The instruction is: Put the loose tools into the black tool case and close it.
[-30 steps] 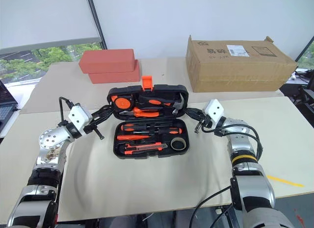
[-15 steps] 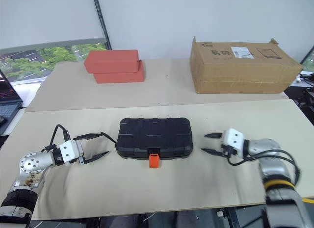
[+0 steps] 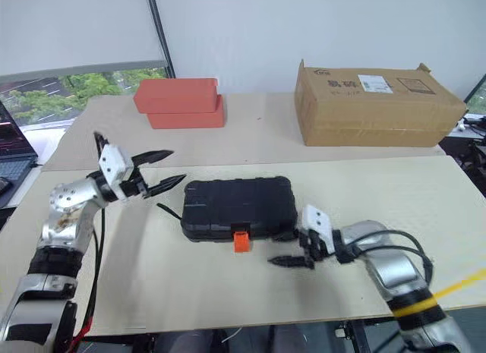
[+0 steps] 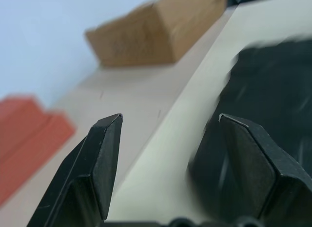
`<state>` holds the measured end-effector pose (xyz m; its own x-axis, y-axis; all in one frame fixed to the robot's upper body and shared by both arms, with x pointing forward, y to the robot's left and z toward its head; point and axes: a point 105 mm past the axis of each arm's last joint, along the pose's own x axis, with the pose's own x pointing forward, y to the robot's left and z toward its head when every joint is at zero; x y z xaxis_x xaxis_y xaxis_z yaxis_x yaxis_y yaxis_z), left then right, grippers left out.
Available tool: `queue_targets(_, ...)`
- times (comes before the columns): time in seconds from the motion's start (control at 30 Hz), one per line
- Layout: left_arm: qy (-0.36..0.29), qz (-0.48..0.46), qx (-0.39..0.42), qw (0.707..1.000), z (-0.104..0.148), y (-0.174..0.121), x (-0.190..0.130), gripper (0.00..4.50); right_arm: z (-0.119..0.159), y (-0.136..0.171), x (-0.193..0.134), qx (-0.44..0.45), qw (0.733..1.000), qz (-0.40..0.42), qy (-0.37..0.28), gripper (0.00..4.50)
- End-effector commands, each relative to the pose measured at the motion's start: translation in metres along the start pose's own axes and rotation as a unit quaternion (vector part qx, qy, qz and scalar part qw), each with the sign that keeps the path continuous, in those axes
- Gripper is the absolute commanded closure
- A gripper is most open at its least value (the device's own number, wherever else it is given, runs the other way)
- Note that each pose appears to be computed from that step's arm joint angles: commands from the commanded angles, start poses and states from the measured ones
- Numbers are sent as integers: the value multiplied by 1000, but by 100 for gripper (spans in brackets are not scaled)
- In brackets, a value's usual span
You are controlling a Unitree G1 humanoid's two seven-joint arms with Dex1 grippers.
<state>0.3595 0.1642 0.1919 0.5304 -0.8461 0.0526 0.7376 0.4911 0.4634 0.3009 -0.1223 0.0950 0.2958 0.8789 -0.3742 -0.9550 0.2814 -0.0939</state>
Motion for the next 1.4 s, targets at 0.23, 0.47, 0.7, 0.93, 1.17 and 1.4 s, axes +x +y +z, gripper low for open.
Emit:
queue_targets(0.23, 4, -84, 28, 996, 8, -29, 52, 112, 37, -93, -18, -33, 971, -227, -59, 153)
queue_targets(0.47, 132, -126, -4, 983, -44, -61, 64, 112, 40, -60, -18, 6, 981, -178, -74, 153)
queue_targets(0.7, 211, -129, -47, 968, -76, -83, 64, 112, 23, -3, 7, 65, 983, -170, -19, 153)
queue_targets(0.93, 210, -92, -72, 971, -75, -82, 68, 112, 25, -5, 32, 100, 958, -269, -9, 153)
queue_targets(1.17, 209, -74, -85, 972, -73, -85, 68, 112, 23, -5, 42, 126, 946, -299, -4, 153)
queue_targets(1.4, 209, -73, -82, 972, -73, -86, 70, 110, 30, -7, 44, 109, 947, -304, -3, 293)
